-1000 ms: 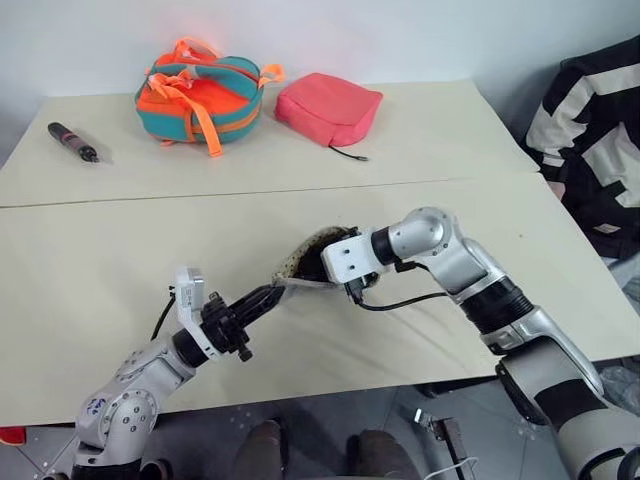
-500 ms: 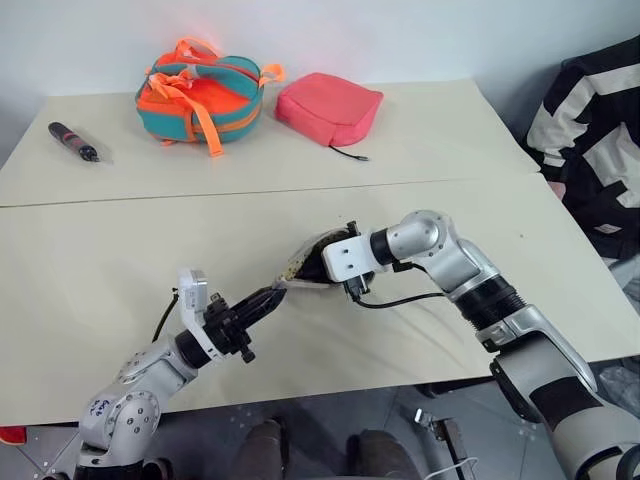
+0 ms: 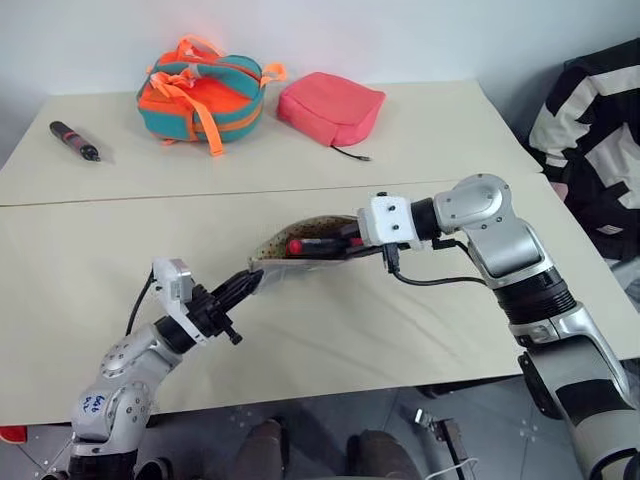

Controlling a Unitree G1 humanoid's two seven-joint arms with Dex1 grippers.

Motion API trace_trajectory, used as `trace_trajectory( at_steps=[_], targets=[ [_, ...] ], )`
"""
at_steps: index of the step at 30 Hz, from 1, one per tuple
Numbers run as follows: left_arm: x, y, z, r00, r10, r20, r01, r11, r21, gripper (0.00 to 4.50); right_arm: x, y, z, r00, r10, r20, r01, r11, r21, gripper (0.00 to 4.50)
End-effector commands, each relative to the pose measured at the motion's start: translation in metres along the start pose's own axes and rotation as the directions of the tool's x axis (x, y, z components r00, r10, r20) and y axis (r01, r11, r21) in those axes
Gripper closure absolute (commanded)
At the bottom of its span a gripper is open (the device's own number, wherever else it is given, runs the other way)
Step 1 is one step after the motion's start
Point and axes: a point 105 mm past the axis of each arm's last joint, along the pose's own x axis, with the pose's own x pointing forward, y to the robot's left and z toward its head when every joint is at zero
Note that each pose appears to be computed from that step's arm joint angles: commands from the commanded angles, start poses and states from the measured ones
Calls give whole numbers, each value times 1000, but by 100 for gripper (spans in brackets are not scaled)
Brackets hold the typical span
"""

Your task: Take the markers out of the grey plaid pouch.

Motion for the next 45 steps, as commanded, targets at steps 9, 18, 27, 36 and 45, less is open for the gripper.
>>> trace_trajectory(
  at_steps=[9, 18, 27, 36, 45],
  targets=[
    [-11, 7, 9, 998, 46, 48, -46, 999, 7, 450, -63, -43, -20, 971, -232, -59, 232, 973, -4, 389],
    [4, -3, 11, 997, 11, 70, -11, 1000, -7, 450, -29, -31, 46, 935, -169, 312, 117, 977, 178, 389],
    [10, -9, 13, 996, -2, 87, 4, 1000, -13, 450, -7, -10, 57, 932, -134, 336, 64, 975, 211, 389],
    [-4, 5, 17, 994, 64, 87, -66, 998, 18, 450, -74, -49, -9, 957, -286, -42, 288, 955, 72, 389],
    [-2, 3, 16, 994, 55, 90, -57, 998, 18, 450, -99, -13, -100, 883, -176, -435, 208, 978, 25, 389]
  ],
)
